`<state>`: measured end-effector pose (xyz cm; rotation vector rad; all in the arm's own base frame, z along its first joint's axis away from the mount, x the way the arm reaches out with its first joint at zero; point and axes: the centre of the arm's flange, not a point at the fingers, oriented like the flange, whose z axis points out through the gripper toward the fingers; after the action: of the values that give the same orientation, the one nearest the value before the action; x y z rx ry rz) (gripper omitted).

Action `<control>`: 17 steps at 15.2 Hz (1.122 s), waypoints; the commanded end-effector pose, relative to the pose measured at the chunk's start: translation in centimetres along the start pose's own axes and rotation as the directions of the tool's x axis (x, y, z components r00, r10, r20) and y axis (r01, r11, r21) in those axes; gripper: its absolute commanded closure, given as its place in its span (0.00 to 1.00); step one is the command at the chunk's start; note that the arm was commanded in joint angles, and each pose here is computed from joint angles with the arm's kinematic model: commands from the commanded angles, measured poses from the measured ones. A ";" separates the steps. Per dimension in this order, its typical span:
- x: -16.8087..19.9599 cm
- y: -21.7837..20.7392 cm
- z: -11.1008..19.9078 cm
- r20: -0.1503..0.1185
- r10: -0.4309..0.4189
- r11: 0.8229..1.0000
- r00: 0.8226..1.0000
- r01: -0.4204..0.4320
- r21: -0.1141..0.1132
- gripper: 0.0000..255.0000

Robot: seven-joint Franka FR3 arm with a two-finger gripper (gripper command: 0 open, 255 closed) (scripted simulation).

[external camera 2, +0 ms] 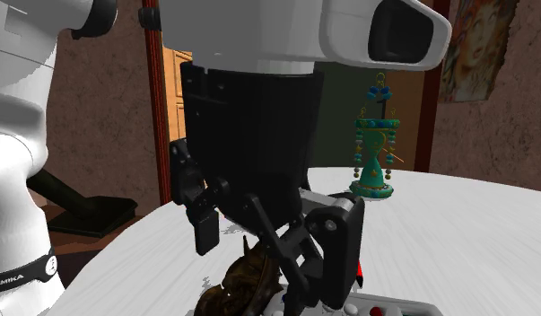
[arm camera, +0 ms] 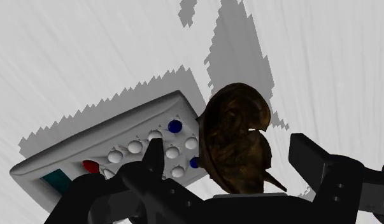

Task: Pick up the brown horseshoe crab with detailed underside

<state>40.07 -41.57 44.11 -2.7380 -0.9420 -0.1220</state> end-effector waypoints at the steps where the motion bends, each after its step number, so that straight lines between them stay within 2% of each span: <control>1: -0.1 0.3 0.9 0.000 0.000 1.000 1.000 0.000 0.000 0.00; 2: -0.1 0.3 0.9 0.000 0.000 1.000 1.000 0.000 0.000 0.00; 3: -0.1 0.2 0.9 0.000 0.000 1.000 1.000 0.000 0.000 1.00; 12: -0.1 0.3 0.9 0.000 0.000 1.000 1.000 0.000 0.000 1.00; 17: 0.3 -0.3 -1.6 0.000 0.000 1.000 1.000 0.000 0.000 1.00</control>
<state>40.24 -41.65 45.27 -2.7383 -0.9426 -0.1227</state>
